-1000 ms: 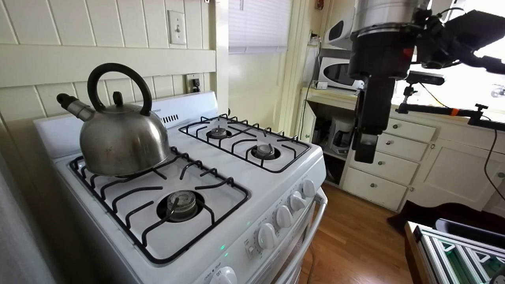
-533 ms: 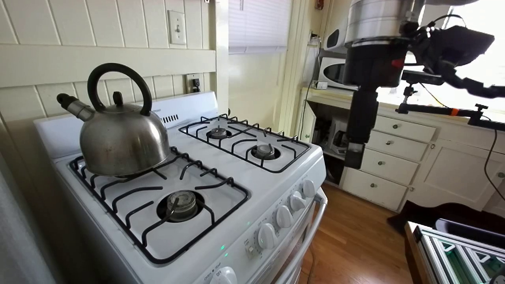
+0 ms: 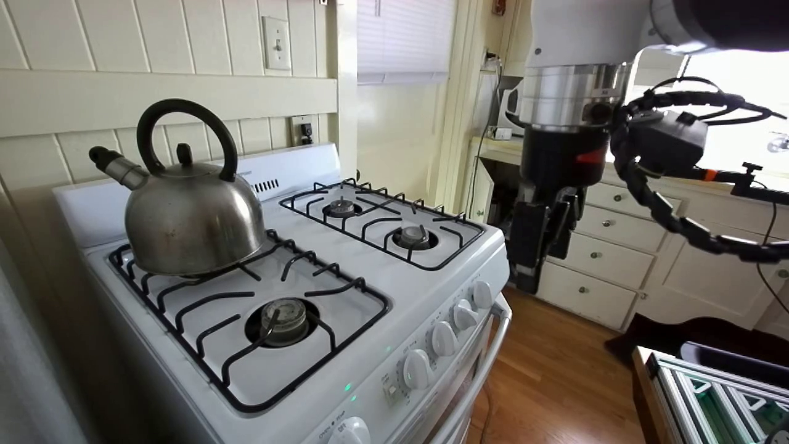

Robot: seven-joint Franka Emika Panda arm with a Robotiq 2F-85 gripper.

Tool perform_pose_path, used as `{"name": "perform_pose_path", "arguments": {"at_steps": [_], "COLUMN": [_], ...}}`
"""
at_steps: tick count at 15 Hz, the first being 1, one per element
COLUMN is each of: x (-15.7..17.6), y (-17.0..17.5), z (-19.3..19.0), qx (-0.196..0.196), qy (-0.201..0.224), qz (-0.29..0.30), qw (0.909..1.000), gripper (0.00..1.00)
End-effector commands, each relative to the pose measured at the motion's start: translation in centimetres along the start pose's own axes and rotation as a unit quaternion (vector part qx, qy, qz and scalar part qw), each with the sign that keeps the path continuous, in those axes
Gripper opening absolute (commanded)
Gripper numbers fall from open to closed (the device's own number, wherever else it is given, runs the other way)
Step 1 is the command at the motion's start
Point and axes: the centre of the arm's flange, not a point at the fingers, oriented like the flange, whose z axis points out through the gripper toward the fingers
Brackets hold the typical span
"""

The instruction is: Turn the second last knob on the stove to the right

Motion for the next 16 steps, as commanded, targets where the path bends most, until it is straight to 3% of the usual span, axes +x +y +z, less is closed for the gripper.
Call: {"name": "perform_pose_path", "arguments": {"at_steps": [1,16], "x": [0.3,5.7], "y": [-0.8,-3.7], "z": [3.0,10.8], "qx": [-0.039,-0.151], "qy": [0.01,0.042], "qz": [0.037,0.086], "qw": [0.9985,0.9838], "gripper": [1.0,1.0]}}
